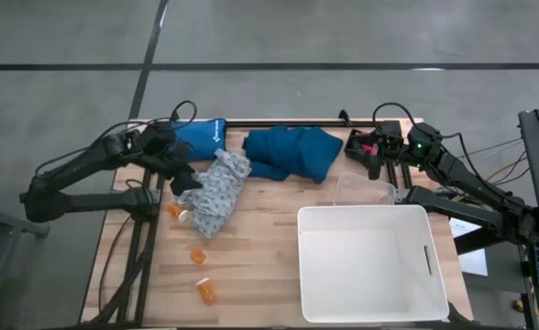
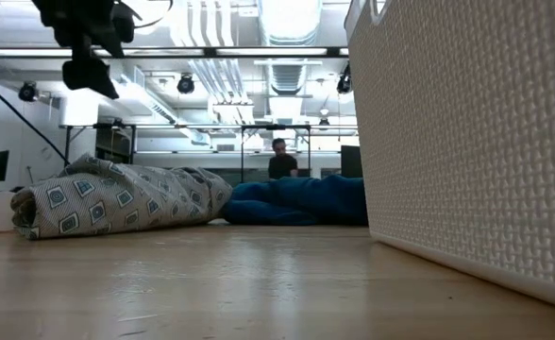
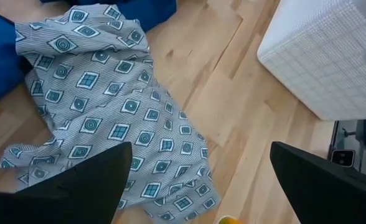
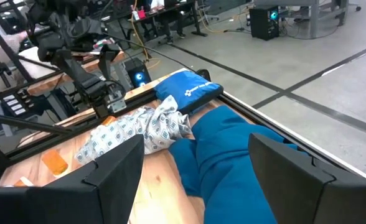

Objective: Pick & place medical supplies in basket/bin
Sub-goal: Put the top orange pill bottle into the transparent bin

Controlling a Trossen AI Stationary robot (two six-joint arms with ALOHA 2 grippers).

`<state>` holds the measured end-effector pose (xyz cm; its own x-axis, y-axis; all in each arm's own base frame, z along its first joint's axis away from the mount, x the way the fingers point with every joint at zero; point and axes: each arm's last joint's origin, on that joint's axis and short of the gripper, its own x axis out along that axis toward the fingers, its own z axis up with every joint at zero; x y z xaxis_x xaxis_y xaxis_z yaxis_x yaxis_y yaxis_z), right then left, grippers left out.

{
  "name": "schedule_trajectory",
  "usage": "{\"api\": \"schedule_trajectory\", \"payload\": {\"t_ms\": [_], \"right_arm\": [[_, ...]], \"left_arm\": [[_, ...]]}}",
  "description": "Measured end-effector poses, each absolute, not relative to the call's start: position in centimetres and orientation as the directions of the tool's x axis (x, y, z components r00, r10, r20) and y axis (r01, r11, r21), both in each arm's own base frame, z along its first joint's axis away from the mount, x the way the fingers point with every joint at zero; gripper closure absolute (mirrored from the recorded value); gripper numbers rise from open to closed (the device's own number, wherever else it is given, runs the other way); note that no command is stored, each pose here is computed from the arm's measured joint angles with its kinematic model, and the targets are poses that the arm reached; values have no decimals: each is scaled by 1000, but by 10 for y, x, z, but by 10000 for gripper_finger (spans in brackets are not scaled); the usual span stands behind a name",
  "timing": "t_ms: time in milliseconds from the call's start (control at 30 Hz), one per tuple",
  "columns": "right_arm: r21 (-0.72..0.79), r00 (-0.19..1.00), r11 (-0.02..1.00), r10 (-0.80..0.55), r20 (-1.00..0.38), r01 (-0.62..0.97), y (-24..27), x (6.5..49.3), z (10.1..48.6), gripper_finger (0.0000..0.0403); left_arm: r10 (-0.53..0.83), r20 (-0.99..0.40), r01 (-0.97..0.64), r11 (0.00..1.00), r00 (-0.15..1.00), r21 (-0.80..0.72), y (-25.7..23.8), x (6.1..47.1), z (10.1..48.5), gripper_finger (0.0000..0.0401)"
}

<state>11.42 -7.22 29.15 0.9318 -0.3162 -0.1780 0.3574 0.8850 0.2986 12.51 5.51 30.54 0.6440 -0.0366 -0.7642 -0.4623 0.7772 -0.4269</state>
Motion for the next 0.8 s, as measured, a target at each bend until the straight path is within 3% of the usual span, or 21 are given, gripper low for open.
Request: {"api": "schedule_trajectory", "payload": {"t_ms": [533,800], "right_arm": [[299,932,885,-316,-178,358,-72,114,292,121],[299,932,885,-316,-178,357,-72,114,292,116]], "left_arm": [[-8,-762,-521,725,647,-450,57,126,305,14],[-9,-795,-611,635,606,-473,55,123,302,16]]}}
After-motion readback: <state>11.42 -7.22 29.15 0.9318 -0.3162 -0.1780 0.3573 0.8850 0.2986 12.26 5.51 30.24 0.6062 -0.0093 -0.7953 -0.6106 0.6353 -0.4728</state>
